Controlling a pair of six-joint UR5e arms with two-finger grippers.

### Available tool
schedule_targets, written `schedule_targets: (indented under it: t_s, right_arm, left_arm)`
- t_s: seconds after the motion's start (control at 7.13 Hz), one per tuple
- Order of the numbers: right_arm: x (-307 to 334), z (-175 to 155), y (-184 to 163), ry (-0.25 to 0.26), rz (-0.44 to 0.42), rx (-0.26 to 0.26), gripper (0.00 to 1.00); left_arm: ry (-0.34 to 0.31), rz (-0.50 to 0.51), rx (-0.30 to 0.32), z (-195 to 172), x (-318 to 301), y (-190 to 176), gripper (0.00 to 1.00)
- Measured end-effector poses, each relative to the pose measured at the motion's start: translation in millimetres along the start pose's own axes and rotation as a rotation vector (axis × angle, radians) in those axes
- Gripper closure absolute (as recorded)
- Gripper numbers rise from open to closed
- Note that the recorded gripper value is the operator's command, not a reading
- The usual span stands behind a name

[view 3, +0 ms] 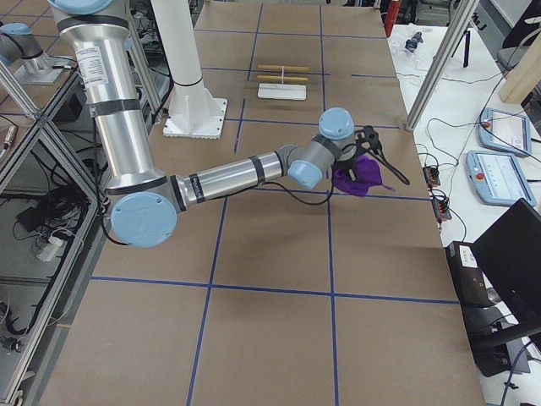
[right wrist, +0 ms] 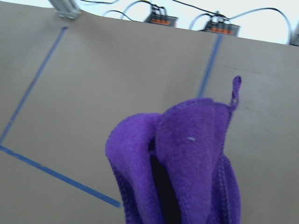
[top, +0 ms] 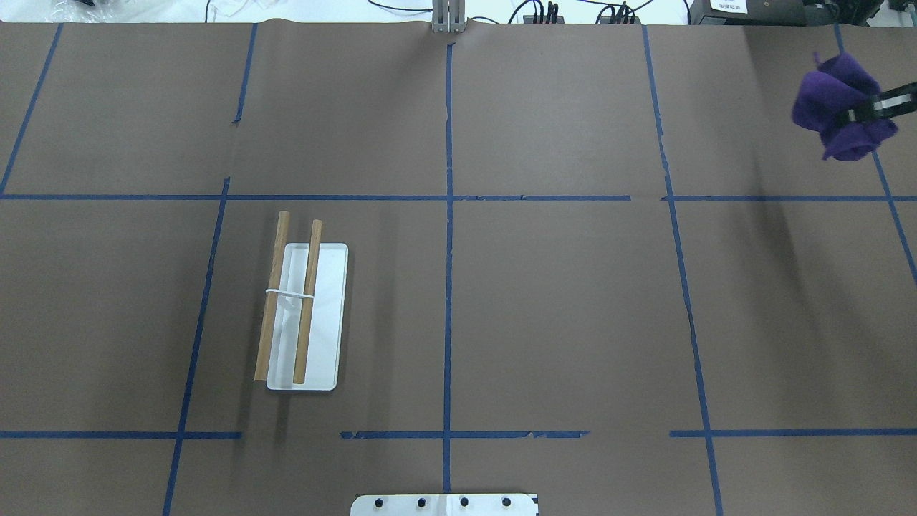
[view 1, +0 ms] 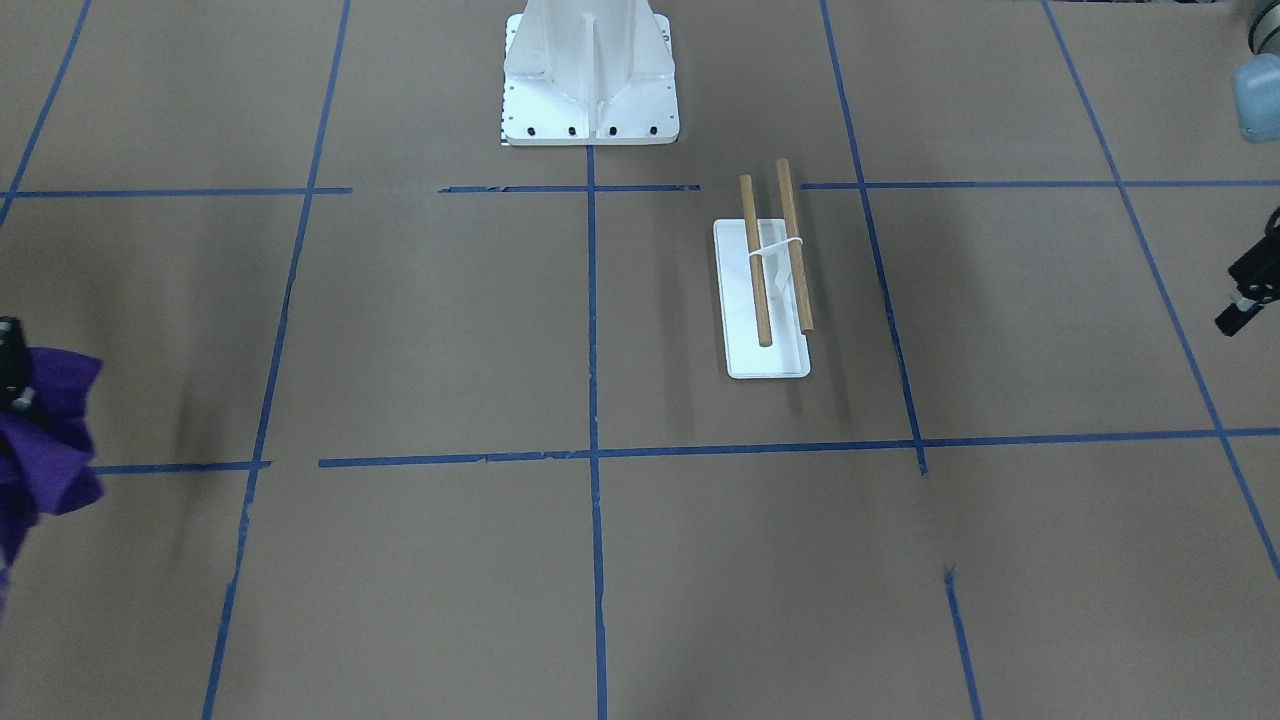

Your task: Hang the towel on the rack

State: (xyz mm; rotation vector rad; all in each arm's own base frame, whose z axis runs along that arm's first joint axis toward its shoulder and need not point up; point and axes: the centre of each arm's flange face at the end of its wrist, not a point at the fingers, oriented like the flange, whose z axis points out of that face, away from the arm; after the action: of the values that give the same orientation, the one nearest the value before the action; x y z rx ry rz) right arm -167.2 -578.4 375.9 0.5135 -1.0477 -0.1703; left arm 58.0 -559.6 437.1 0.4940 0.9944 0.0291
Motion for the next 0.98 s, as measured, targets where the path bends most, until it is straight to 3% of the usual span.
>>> schedule_targets:
  t_s: [0.14, 0.28, 0.56, 0.84, 0.98]
  right_arm:
    - [-78, 17, -13, -0.041, -0.041, 0.043, 1.00]
    - [-153, 37, -4, -0.054, -0.100, 0.102, 1.00]
    - [-274, 73, 50, -0.080, -0.196, 0.191, 1.00]
    - [-357, 93, 87, -0.125, -0.240, 0.209, 1.00]
    - [-388, 94, 90, -0.120, -0.247, 0.219, 1.00]
  left_arm:
    - [0.078, -0.070, 0.033, 10, 43, -12, 0.00]
    - [0.165, -0.147, 0.034, 24, 93, -22, 0.00]
    - [0.306, -0.286, -0.025, 50, 195, -38, 0.00]
    - [0.402, -0.394, -0.093, 61, 276, -45, 0.01]
    - [0.444, -0.423, -0.129, 68, 306, -38, 0.02]
